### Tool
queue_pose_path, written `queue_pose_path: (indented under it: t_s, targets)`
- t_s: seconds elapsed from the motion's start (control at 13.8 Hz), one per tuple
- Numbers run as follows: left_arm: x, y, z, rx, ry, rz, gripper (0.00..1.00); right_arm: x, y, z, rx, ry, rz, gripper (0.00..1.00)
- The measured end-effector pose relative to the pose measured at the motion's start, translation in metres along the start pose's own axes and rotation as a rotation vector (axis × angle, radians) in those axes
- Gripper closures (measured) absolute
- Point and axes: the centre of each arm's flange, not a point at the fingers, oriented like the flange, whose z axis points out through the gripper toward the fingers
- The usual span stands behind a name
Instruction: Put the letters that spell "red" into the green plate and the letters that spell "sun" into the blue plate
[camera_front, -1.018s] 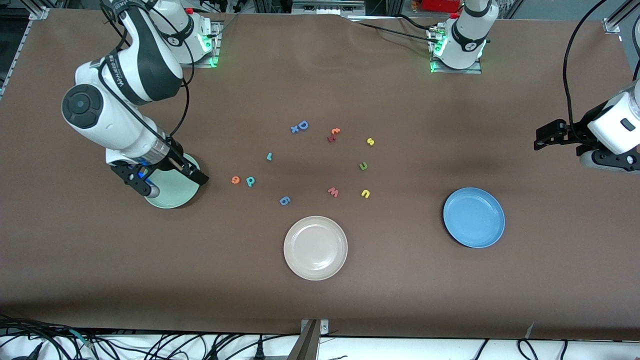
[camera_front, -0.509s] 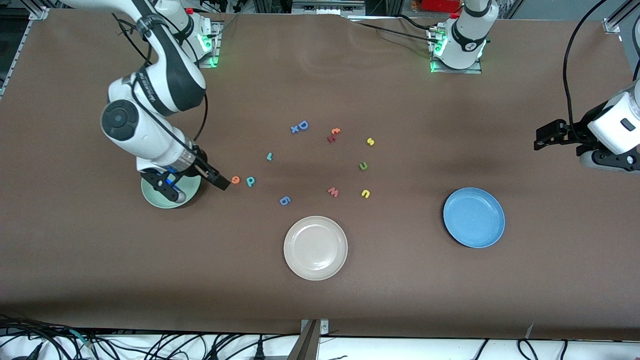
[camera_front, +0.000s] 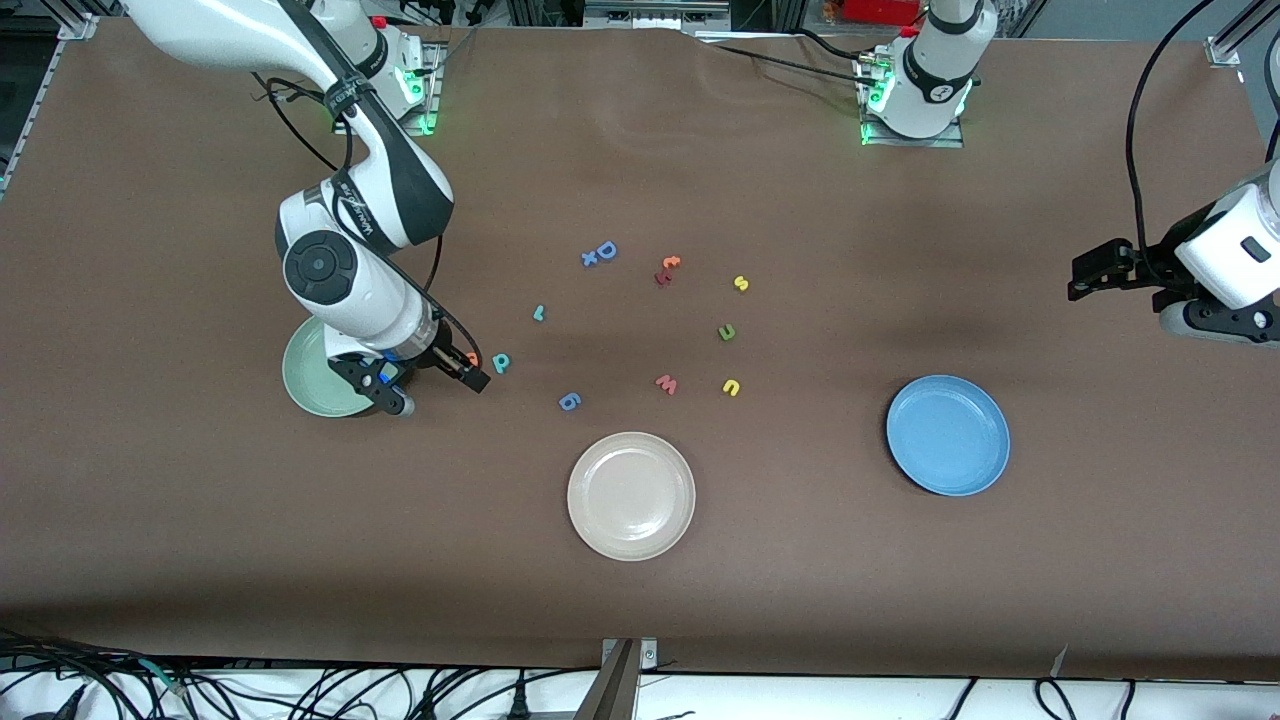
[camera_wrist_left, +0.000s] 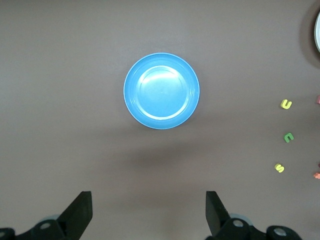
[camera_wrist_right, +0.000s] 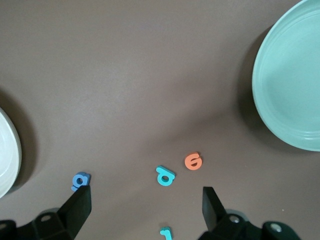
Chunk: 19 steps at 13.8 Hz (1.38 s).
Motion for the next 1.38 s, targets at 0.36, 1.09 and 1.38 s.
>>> queue_pose_path:
  t_s: [0.36,1.09,1.38]
  targets:
    - [0.002,0.002,0.003,-0.001,-0.005,0.003,0.00,0.007,0.004,-0.001,0.001,0.005,0.012,0.01]
    - [0.012,0.022,0.020,-0.037,-0.031,0.032,0.00,0.018,0.005,-0.009,0.025,0.023,0.029,0.01]
    - [0.018,0.036,0.032,-0.039,-0.050,0.054,0.00,0.016,0.004,0.008,0.026,0.011,0.026,0.01]
